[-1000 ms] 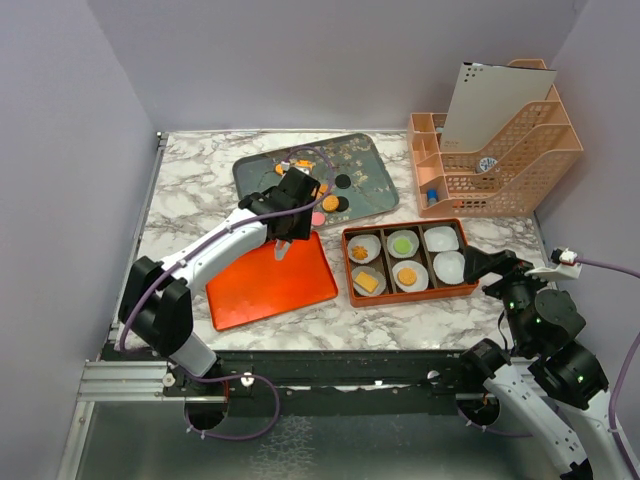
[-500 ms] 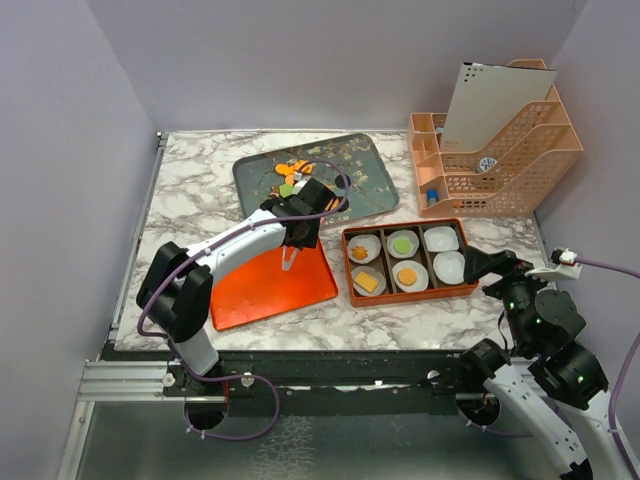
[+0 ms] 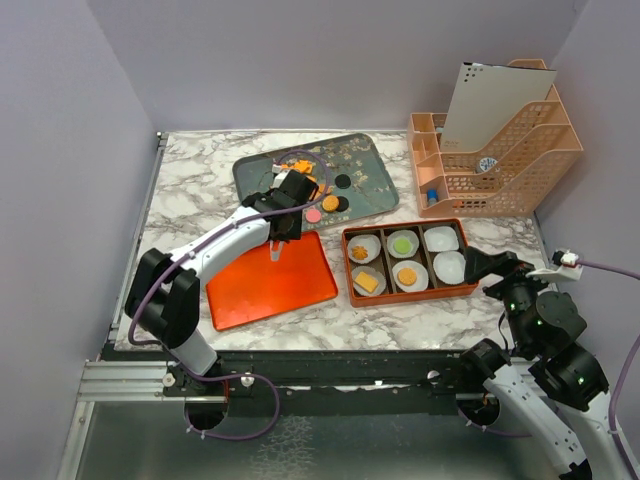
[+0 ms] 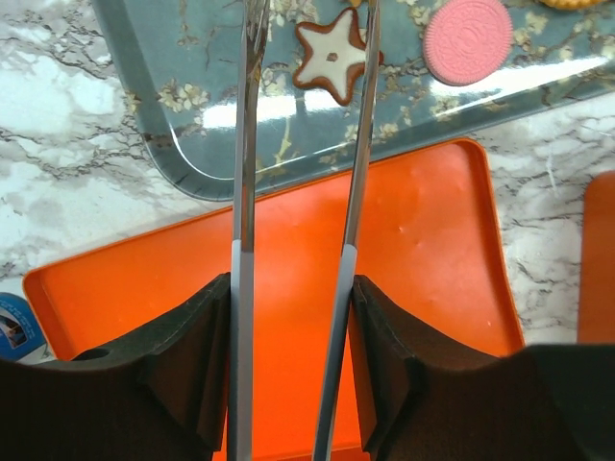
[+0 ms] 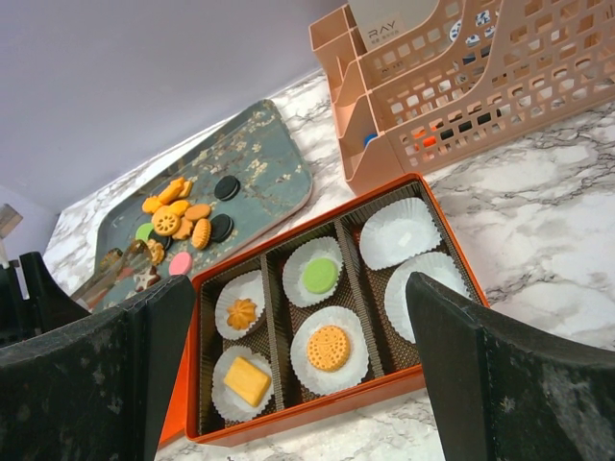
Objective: Pack the cookies
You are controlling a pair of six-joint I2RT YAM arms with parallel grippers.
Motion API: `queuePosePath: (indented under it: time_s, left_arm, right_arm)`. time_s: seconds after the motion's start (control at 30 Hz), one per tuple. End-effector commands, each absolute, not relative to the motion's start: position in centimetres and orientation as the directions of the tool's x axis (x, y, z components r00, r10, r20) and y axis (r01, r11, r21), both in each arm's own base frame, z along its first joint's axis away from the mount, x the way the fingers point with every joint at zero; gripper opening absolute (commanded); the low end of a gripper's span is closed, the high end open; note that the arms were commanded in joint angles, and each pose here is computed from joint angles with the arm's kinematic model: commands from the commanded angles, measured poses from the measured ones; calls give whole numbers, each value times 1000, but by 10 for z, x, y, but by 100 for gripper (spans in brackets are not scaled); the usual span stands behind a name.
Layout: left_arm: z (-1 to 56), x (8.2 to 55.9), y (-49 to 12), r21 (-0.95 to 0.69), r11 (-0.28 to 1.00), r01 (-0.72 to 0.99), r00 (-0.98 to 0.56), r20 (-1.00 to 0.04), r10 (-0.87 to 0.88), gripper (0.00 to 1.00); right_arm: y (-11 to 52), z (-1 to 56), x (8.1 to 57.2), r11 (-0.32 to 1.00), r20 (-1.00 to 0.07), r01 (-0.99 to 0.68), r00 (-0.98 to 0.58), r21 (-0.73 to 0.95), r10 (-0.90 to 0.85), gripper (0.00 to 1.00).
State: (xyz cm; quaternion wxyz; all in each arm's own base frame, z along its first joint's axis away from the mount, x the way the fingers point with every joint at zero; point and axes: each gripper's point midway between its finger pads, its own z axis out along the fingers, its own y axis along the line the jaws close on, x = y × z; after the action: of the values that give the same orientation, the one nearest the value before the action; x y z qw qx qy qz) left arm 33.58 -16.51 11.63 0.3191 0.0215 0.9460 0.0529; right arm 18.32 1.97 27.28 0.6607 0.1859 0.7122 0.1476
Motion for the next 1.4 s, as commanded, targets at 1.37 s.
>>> queuePosePath:
  time_s: [1.37]
  left_arm:
    - [112, 300, -155, -2, 997, 82, -856, -512, 69, 41]
  right_arm:
    - [20, 274, 181, 885, -884, 50, -47, 462, 465, 100]
